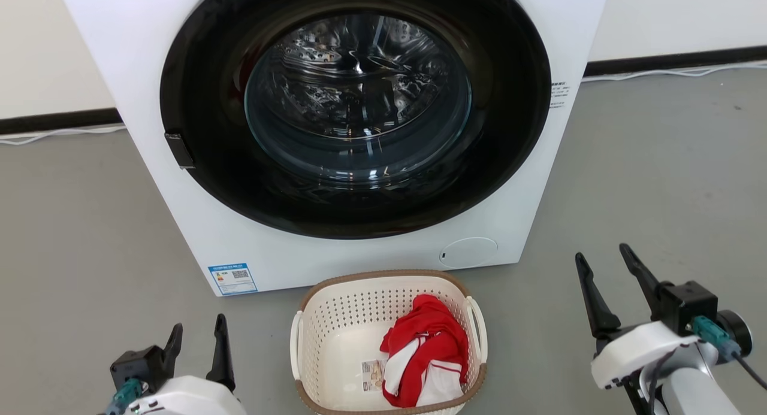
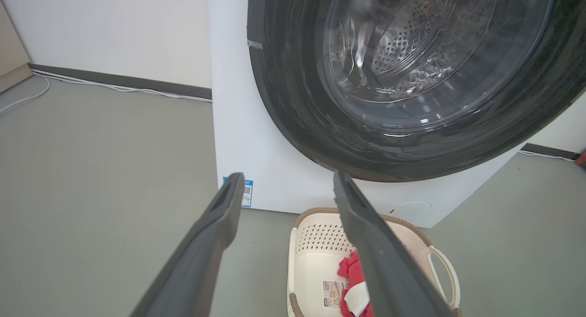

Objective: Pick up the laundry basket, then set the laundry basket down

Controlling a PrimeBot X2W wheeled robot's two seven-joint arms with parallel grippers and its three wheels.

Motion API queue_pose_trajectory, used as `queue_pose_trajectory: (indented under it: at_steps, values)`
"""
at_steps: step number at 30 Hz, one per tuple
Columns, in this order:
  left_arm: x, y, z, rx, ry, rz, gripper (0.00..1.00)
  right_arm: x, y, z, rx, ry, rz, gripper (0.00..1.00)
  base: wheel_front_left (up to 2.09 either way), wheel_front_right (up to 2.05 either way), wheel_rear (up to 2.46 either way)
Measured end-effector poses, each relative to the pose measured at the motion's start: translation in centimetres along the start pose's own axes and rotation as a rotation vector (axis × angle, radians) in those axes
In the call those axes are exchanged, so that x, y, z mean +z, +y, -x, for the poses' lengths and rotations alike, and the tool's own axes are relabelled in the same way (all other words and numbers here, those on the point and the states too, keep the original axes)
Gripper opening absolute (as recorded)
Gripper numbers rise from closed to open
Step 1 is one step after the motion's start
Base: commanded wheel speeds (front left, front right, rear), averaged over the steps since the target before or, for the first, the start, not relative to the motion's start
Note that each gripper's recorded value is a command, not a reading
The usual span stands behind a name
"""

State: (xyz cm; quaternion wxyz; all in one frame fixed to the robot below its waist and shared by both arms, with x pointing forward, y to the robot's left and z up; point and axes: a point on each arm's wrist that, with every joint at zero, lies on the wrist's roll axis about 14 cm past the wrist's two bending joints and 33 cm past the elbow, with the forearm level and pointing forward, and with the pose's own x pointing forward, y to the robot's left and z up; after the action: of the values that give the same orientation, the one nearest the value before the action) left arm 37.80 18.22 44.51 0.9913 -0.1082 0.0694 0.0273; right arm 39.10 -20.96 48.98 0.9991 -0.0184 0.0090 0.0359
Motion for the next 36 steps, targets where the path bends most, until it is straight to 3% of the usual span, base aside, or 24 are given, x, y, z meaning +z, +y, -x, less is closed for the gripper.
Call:
queue_pose_trajectory:
  at_steps: [25, 26, 31, 36]
  values:
    - [0.7, 2.1, 2.1, 0.077, -0.041, 0.011, 1.00, -1.2, 0.2, 1.6, -0.025, 0.021, -0.037, 1.00, 0.00, 0.00, 0.00]
    - [0.5, 2.2, 2.2, 0.082, -0.036, 0.015, 0.00, -1.4, 0.3, 1.6, -0.026, 0.028, -0.040, 0.00, 0.00, 0.00, 0.00]
    - [-2.8, 2.5, 3.5, 0.106, 0.063, 0.033, 0.00, -4.7, 1.2, 3.3, -0.030, 0.126, -0.079, 0.00, 0.00, 0.00, 0.00]
    - [-3.2, 2.7, 3.7, 0.120, 0.088, 0.074, 0.00, -5.0, 1.0, 3.4, -0.049, 0.136, -0.137, 0.00, 0.00, 0.00, 0.00]
